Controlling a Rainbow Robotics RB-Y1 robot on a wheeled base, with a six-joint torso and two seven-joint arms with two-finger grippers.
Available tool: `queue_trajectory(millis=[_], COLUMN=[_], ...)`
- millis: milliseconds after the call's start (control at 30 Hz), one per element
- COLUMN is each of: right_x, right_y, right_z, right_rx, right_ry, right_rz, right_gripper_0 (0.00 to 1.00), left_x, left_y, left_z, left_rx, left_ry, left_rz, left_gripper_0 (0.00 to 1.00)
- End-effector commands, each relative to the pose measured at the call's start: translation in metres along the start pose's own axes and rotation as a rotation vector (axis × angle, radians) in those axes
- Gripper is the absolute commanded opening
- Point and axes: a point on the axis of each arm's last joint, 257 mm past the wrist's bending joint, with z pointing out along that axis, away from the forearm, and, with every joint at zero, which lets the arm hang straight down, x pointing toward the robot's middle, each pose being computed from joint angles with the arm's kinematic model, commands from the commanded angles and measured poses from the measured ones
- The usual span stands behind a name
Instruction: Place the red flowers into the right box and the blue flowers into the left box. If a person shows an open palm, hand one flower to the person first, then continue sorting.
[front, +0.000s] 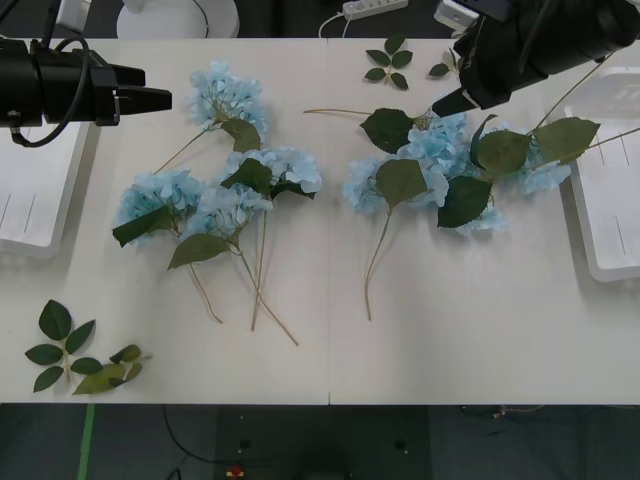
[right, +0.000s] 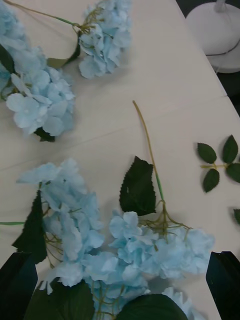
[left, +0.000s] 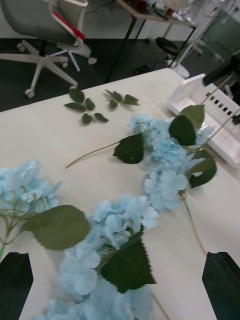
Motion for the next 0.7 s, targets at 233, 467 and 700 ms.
queue_trajectory(millis=[233,467,700], right_x=[0.006,0.048,0.095], right_y=[-0.064,-0.091,-0.1], right_z=[-0.011,-0.016,-0.017], right_rx=[0.164,0.294,0.335], right_ry=[0.233,0.464,0.623], right_rz=[0.059,-0.019,-0.008], right_gripper_0=[1.0,1.0,1.0], left_x=[0.009,0.053,0.093], left_y=[0.084,0.112,0.114], left_z=[0.054,0.079,0.097], left_rx=[-0.255,-0.386,-0.417], left_ry=[0.142,0.241,0.385], left_rz=[0.075,0.156,0.222], left_gripper_0=[1.0,1.0,1.0])
